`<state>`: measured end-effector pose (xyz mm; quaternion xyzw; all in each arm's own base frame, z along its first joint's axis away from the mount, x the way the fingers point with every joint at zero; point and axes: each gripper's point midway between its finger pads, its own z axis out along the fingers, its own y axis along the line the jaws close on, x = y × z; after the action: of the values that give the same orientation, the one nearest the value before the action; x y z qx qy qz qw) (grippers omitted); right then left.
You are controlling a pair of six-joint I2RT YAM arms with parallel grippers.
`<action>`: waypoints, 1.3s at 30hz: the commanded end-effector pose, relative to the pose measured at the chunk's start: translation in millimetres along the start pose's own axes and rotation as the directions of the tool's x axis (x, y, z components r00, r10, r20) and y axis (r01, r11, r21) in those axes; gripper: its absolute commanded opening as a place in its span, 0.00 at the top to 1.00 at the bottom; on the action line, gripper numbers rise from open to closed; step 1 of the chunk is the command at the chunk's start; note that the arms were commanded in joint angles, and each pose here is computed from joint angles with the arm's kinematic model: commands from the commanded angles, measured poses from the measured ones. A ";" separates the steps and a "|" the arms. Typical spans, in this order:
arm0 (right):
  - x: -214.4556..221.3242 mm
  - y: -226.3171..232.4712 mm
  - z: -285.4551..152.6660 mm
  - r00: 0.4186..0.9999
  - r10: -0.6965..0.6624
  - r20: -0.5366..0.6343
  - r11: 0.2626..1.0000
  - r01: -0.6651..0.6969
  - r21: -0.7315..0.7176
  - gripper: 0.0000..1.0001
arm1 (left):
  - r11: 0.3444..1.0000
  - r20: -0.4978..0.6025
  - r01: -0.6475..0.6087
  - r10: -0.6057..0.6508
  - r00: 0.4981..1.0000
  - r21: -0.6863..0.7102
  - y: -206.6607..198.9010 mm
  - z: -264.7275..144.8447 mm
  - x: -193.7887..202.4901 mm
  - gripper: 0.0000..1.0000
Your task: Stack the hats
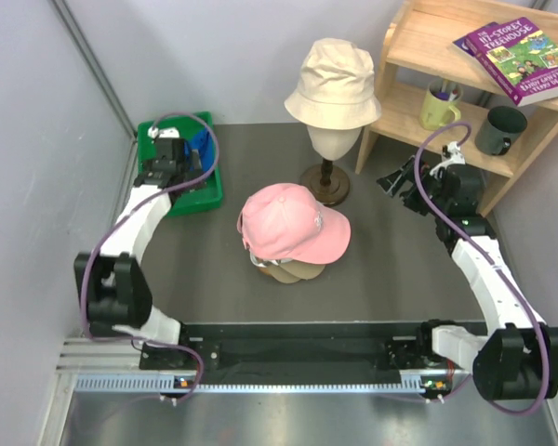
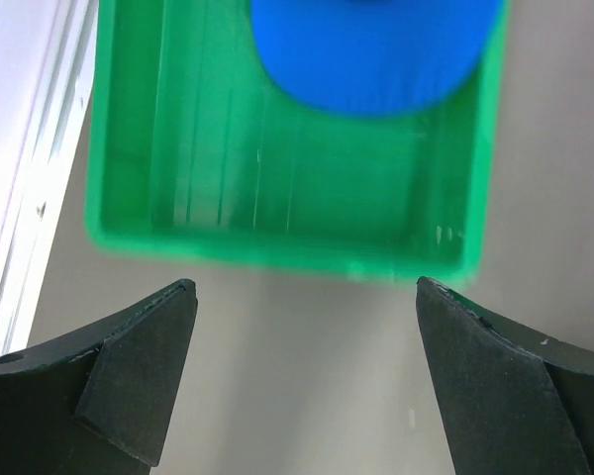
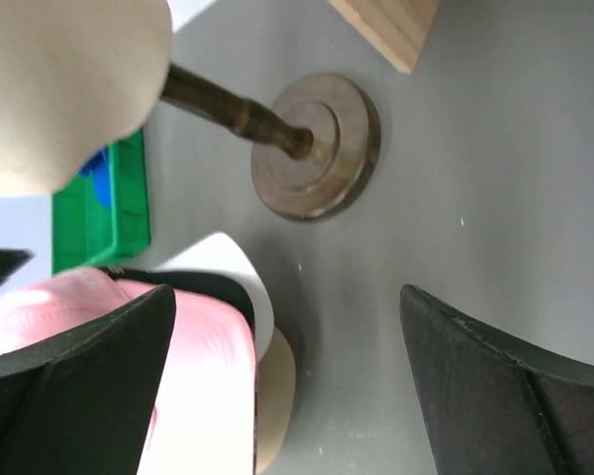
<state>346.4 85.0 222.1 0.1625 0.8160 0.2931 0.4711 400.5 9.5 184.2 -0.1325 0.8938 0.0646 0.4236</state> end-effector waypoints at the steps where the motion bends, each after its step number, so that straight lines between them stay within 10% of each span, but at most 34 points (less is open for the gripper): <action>1: -27.9 9.3 9.5 0.996 -0.009 0.094 0.999 0.012 -0.033 0.07 | 0.994 0.160 0.054 -0.039 0.986 -0.091 -1.3 36.1 -62.1 0.04; 13: -55.4 2.0 71.4 0.999 0.007 0.042 1.000 -0.007 0.015 0.09 | 0.964 0.159 -0.080 0.123 0.980 -0.254 -25.2 192.4 -102.4 0.03; 26: -72.7 7.1 96.1 0.999 0.041 0.032 0.999 -0.042 0.010 0.10 | 0.966 0.121 -0.114 0.144 0.982 -0.231 -11.1 258.4 -91.6 0.12; 34: -70.9 6.7 98.5 0.998 0.048 0.031 0.999 -0.048 0.005 0.11 | 0.966 0.073 -0.111 0.131 0.989 -0.234 5.6 259.7 -79.3 0.98; 39: -78.2 13.9 90.9 0.998 0.022 0.055 1.000 -0.022 -0.007 0.12 | 0.972 0.097 -0.092 0.115 0.989 -0.218 6.6 240.8 -92.2 1.00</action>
<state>455.7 85.1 210.5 0.1951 0.8234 0.2892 0.4475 636.3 78.5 71.9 -0.1127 0.8736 0.1983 0.4299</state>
